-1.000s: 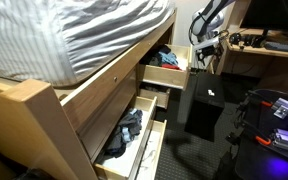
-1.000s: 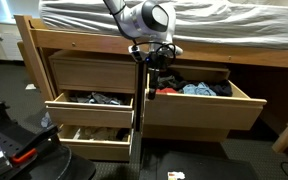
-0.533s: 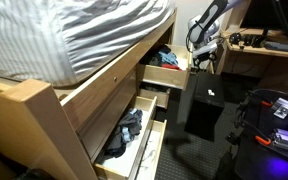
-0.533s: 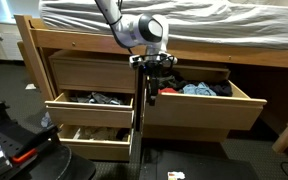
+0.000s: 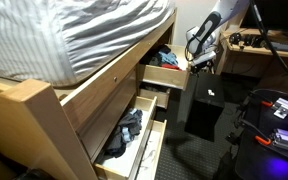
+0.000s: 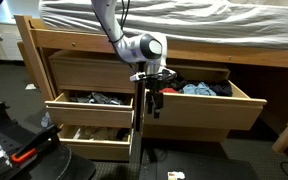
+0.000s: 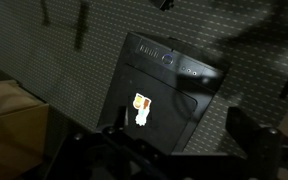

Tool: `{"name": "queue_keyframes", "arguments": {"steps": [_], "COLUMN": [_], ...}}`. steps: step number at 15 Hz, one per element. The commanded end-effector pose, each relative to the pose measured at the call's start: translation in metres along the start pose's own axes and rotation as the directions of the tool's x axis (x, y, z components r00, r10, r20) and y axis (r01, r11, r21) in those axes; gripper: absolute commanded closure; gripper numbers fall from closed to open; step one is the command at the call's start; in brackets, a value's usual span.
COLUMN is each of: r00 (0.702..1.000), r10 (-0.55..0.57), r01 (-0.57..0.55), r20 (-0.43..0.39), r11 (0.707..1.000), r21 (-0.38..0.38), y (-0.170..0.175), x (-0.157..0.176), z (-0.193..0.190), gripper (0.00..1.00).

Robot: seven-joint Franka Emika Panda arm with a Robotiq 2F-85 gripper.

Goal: Close the top right drawer

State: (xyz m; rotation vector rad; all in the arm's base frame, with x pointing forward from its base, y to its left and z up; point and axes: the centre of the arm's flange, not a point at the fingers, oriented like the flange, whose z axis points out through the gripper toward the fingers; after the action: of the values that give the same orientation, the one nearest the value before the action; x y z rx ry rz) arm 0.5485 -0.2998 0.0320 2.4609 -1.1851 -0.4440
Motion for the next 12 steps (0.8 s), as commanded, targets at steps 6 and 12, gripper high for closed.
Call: {"name": "queue_keyframes", "arguments": {"steps": [6, 12], "r00": [0.982, 0.972], "r10": [0.186, 0.232], "r01": [-0.188, -0.228], "r20": [0.037, 0.034], "r11": [0.922, 0.9], "r21": [0.338, 0.37], "y": [-0.019, -0.029], "x": [0.005, 0.009], "z": [0.002, -0.006], "gripper": [0.0, 0.0]}}
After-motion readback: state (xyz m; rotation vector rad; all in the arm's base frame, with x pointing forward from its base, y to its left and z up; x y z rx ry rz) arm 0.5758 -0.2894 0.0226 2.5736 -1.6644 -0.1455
